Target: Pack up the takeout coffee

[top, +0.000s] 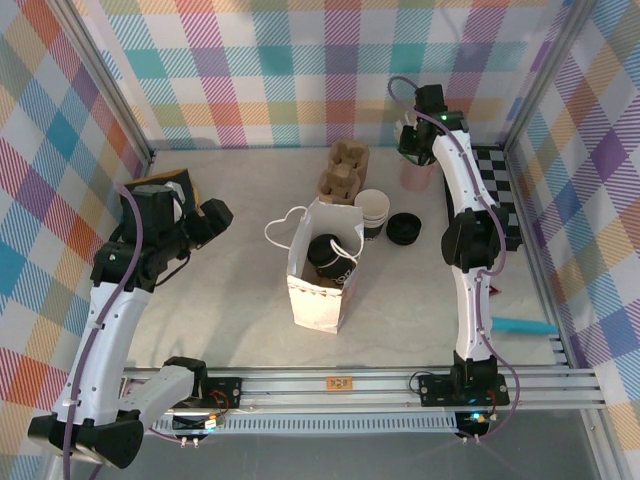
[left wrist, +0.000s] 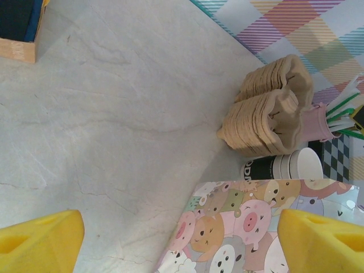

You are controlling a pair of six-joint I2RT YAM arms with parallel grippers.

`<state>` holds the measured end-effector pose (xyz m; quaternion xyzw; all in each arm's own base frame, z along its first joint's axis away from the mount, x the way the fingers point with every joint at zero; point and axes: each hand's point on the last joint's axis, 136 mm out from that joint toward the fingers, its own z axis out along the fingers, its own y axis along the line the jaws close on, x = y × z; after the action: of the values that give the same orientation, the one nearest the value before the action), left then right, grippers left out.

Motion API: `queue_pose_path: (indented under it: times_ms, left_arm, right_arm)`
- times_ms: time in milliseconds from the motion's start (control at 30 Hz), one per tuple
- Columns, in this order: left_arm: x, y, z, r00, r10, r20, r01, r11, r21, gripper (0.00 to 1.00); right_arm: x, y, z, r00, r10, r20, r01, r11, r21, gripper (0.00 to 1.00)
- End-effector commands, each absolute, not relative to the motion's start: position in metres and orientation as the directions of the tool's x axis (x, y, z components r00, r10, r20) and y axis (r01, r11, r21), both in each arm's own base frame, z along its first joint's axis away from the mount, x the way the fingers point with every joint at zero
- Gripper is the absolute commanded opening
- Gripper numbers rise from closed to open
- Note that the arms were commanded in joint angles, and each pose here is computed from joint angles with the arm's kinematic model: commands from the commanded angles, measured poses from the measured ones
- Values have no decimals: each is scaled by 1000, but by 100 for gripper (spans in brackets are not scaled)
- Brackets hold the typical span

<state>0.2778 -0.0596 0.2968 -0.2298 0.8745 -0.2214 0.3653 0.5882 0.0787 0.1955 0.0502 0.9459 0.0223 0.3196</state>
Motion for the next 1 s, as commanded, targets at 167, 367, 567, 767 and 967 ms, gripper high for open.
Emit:
queue_pose_path:
  times_ms: [167, 367, 567, 767, 967]
  left_arm:
    - [273, -54, 300, -619, -563, -548, -249, 802, -543, 87]
    - [275, -55, 302, -615, -564, -551, -242, 800, -549, 87]
    - [279, -56, 303, -614, -564, -552, -235, 798, -554, 87]
    - [282, -57, 305, -610, -566, -555, -228, 796, -561, 87]
    - [283, -58, 306, -608, -566, -557, -221, 795, -566, 87]
  right_arm:
    - [599, 76, 206, -757, 93, -647, 68, 996, 63, 31]
    - [596, 75, 209, -760, 91, -644, 74, 996, 54, 23]
    - [592, 71, 226, -741, 94, -665, 85, 995, 46, 15]
    - [589, 67, 249, -708, 104, -698, 98, 994, 49, 10]
    - [583, 66, 258, -705, 99, -703, 99, 994, 41, 7]
